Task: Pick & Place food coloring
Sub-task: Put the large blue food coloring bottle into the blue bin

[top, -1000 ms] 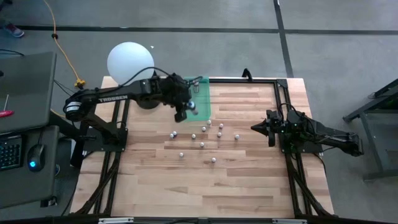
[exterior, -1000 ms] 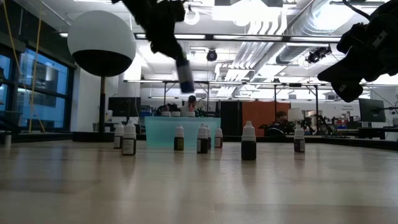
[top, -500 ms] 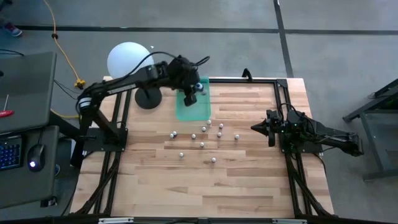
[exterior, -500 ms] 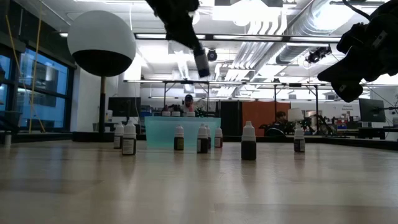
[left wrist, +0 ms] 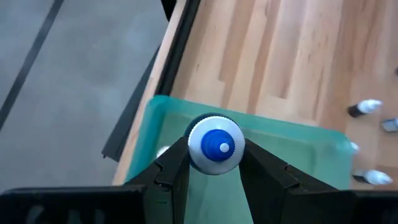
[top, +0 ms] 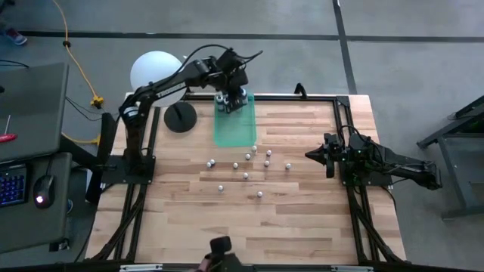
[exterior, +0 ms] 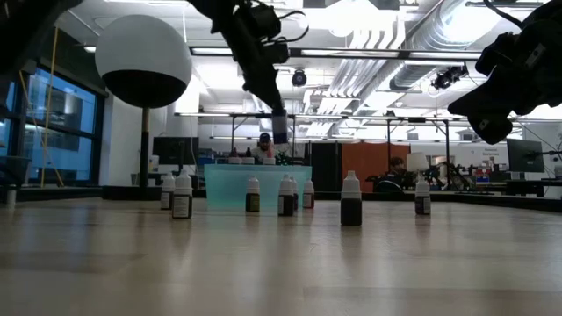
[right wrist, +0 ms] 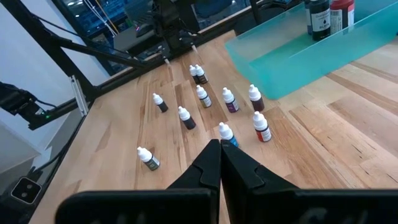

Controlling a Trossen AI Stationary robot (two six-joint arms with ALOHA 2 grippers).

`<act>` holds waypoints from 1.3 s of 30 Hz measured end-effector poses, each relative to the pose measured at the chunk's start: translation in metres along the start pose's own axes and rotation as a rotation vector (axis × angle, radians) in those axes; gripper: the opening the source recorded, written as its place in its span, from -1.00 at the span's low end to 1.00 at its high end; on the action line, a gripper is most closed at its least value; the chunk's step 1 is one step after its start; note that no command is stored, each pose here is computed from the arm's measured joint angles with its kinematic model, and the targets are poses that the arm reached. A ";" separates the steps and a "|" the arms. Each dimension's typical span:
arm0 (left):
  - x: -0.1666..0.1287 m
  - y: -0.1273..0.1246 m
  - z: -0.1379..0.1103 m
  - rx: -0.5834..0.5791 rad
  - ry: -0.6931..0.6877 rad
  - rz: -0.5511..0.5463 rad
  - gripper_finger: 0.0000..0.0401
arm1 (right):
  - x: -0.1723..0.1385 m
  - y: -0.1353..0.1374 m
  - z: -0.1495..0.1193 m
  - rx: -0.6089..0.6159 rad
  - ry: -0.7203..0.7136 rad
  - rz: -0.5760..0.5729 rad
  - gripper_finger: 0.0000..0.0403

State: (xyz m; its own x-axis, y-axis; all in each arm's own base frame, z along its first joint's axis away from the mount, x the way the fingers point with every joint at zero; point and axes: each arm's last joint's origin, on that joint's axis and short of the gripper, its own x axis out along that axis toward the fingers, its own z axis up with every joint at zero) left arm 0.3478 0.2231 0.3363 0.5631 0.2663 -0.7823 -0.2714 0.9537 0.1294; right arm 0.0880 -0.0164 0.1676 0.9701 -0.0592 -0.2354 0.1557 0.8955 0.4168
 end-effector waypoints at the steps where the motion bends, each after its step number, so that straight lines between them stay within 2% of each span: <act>1: 0.004 0.001 0.000 0.005 -0.003 0.002 -0.43 | 0.000 0.000 0.000 0.000 0.000 0.000 -1.00; 9: 0.031 0.004 0.002 0.053 -0.017 0.010 -0.43 | 0.000 0.000 0.000 0.000 0.000 0.000 -1.00; 19: 0.062 0.022 -0.008 0.015 0.023 0.041 -0.43 | 0.000 0.000 0.000 0.001 0.000 0.000 -1.00; 30: 0.067 0.031 -0.009 0.009 -0.023 0.031 -0.43 | 0.000 0.000 0.000 0.000 0.000 0.000 -1.00; 39: 0.098 0.030 -0.021 -0.002 0.060 0.000 -0.43 | 0.000 0.000 0.000 0.001 0.000 0.000 -1.00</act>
State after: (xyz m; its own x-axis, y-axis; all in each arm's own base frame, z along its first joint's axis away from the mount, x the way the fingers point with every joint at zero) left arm 0.3781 0.2750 0.2508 0.5149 0.2575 -0.8176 -0.2727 0.9535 0.1286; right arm 0.0880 -0.0163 0.1676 0.9701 -0.0588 -0.2354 0.1556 0.8951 0.4179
